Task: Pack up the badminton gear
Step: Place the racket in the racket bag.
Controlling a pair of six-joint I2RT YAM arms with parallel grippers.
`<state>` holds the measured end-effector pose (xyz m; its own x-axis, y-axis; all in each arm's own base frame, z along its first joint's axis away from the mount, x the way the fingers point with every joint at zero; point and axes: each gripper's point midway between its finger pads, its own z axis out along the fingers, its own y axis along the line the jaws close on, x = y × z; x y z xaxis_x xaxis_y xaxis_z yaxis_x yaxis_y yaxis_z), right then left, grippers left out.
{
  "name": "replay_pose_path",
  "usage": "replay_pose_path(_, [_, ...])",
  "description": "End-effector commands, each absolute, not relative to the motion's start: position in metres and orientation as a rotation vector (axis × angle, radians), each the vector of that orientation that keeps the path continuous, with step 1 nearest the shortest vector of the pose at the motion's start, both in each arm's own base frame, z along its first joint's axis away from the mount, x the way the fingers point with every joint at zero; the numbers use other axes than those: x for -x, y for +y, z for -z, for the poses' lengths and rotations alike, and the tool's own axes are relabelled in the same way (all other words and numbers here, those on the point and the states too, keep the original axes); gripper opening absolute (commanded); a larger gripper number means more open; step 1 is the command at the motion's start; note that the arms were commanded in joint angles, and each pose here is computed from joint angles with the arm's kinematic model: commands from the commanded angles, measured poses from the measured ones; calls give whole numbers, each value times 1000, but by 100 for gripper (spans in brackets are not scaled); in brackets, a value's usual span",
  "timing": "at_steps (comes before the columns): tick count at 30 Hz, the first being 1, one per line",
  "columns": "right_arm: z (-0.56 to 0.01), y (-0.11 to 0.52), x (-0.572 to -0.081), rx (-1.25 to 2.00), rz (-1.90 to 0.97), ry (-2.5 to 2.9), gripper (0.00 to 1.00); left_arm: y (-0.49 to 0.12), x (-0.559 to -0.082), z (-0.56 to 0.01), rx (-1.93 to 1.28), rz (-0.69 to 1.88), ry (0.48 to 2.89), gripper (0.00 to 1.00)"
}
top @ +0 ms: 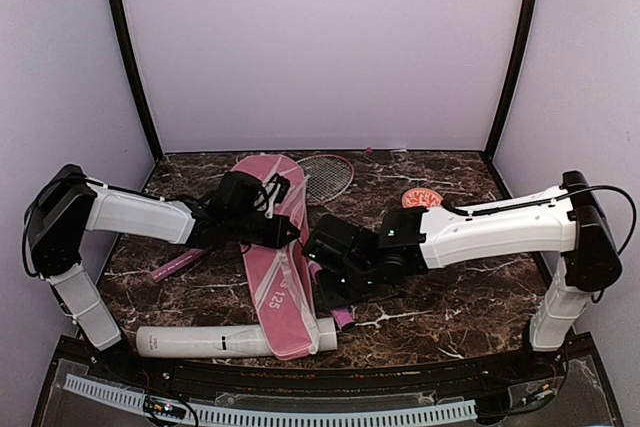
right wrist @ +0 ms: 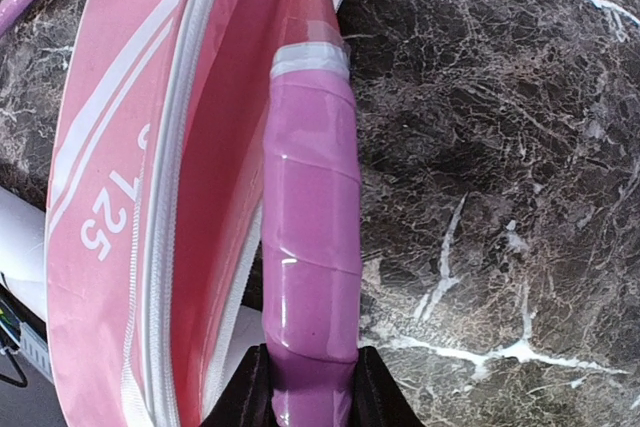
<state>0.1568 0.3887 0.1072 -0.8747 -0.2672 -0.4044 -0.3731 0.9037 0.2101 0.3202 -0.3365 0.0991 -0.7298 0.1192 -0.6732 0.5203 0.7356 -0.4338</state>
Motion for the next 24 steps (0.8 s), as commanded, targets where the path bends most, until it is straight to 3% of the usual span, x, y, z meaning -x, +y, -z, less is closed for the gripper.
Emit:
replay_pose_path(1, [-128,420,-176,388,-573,2602,8,-346,-298,-112,-560,916,2282,0])
replay_pose_path(4, [-125,423,-171,402,-625,2607,15,-343,-299,-111,-551,900,2292,0])
replay_pose_path(9, [-119,429,-164,419,-679,2632,17,-340,-300,-109,-533,884,2300,0])
replay_pose_path(24, [-110,432,-153,464,-818,2671,48,-332,-298,-110,-505,855,2314,0])
